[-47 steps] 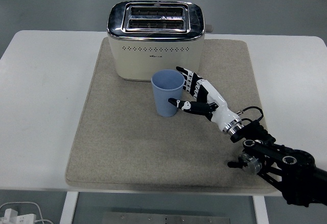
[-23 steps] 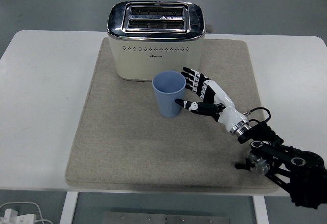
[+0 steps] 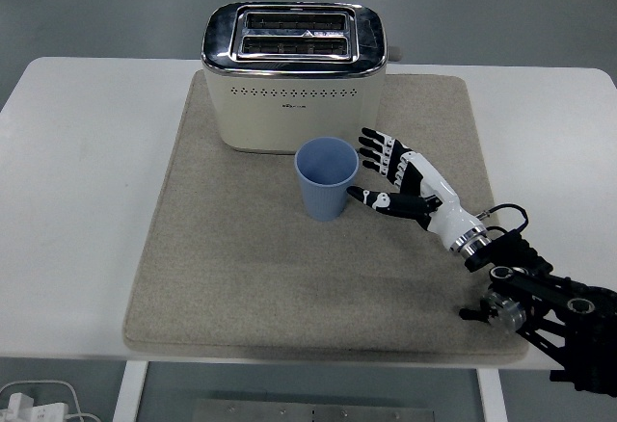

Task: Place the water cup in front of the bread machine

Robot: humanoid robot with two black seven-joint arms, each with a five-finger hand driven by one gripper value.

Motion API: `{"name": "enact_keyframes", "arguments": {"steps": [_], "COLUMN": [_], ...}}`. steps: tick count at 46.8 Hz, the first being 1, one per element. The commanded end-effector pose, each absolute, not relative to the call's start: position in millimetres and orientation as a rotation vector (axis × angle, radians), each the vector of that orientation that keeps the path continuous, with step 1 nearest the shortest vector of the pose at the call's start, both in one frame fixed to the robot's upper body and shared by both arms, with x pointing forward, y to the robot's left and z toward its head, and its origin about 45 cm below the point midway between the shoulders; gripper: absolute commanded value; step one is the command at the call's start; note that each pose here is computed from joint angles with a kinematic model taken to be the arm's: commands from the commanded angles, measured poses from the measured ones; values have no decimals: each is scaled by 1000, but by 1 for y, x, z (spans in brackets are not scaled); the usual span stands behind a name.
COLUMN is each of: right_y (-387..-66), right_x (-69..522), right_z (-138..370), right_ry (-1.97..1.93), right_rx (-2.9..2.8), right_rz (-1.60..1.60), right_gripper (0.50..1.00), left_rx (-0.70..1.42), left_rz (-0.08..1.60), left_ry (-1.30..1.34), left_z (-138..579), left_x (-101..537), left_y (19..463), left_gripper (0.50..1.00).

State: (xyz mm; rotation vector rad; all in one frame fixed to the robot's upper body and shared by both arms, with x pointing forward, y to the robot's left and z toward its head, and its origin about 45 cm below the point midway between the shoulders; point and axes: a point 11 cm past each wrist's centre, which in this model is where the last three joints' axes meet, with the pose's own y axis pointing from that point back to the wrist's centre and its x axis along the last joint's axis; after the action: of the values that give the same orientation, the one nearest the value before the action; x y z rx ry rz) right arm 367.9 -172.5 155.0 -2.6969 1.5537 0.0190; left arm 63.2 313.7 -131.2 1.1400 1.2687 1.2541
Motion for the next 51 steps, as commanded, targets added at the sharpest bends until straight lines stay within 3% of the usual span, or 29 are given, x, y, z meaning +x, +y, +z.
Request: {"name": "enact_keyframes", "arguments": {"steps": [1, 28, 51], "right_y": [-183, -272, -294], "right_x": [371, 387, 418], "right_z": [158, 174, 200], "right_ry": [1582, 1738, 1831], "right_rx": [-2675, -2567, -2406], "right_rz": [14, 100, 216], "right_gripper": [930, 930, 930], "left_rx": [1140, 1136, 1134], "left_rz": [1253, 1254, 1255], "left_ry": [1268, 1267, 1270], "left_z": [-131, -131, -131], "left_x": [63, 65, 65], "left_y": [314, 313, 313], "left_gripper": [1000, 1000, 1000]}}
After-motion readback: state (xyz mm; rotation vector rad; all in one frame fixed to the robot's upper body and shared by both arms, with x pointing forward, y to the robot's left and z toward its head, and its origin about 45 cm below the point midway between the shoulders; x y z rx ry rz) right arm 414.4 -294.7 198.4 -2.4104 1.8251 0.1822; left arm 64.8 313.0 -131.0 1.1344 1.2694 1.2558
